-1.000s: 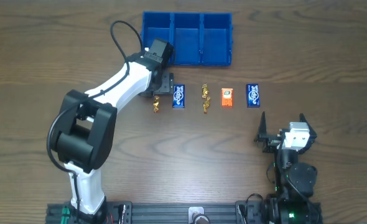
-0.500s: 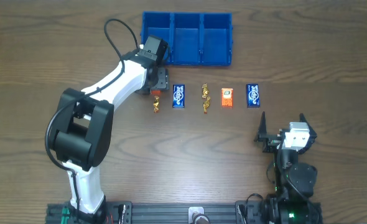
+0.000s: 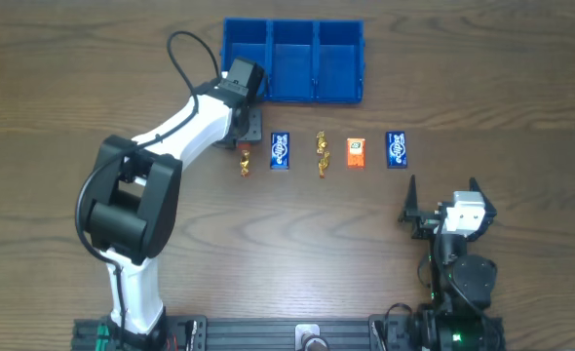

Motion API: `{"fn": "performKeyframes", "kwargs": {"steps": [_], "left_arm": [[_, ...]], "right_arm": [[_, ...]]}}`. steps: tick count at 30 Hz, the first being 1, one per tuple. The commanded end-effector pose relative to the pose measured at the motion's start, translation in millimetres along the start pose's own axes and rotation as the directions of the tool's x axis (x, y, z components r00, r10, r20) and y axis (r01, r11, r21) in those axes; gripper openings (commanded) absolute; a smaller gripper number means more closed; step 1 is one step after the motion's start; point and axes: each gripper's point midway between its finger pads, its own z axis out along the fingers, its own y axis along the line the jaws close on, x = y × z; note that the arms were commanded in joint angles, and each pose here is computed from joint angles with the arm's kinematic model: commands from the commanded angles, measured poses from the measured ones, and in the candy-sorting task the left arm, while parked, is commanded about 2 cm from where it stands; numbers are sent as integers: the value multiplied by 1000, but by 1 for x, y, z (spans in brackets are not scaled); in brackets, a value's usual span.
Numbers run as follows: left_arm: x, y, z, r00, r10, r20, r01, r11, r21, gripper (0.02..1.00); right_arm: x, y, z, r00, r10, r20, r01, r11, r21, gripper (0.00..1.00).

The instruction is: Sort Candies Into Trays

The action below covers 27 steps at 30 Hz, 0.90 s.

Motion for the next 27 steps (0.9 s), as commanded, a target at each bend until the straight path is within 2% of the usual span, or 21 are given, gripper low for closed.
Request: {"fn": "performKeyframes", "kwargs": {"steps": [1,5,10,14,15,17,21,27], "left_arm": [[3,-3,6,1000,1,-22,0,1000,13,270],[0,-11,-5,1000,3,-8,-3,999,50,259],[-23,-30,-65,994,17,112,-29,994,104,268],[-60,-28,-137,965,5,264,-24,998,66,264],[-91,-28,-173,942,13,337,-27,999,39,268],[-109,-31,-187,928,28,370,-46,998,40,268],[-139,-30,-179,932,20,361,-32,999,29,268],[-150,-22,-110,964,1,265,-9,1000,28,266]], "right_arm": [[1,-1,0,1000,-14,-1,14,1000,4,1000],[1,-1,0,1000,-14,-1,14,1000,3,998],[1,-1,0,1000,-14,-1,14,1000,3,998],[1,-1,0,1000,-14,-1,14,1000,3,1000],[1,-1,0,1000,-14,0,14,1000,3,1000],[1,-1,0,1000,-14,-1,14,1000,4,998],[1,-1,0,1000,-14,-1,14,1000,3,1000],[1,-1,0,1000,-14,-1,14,1000,3,998]]}}
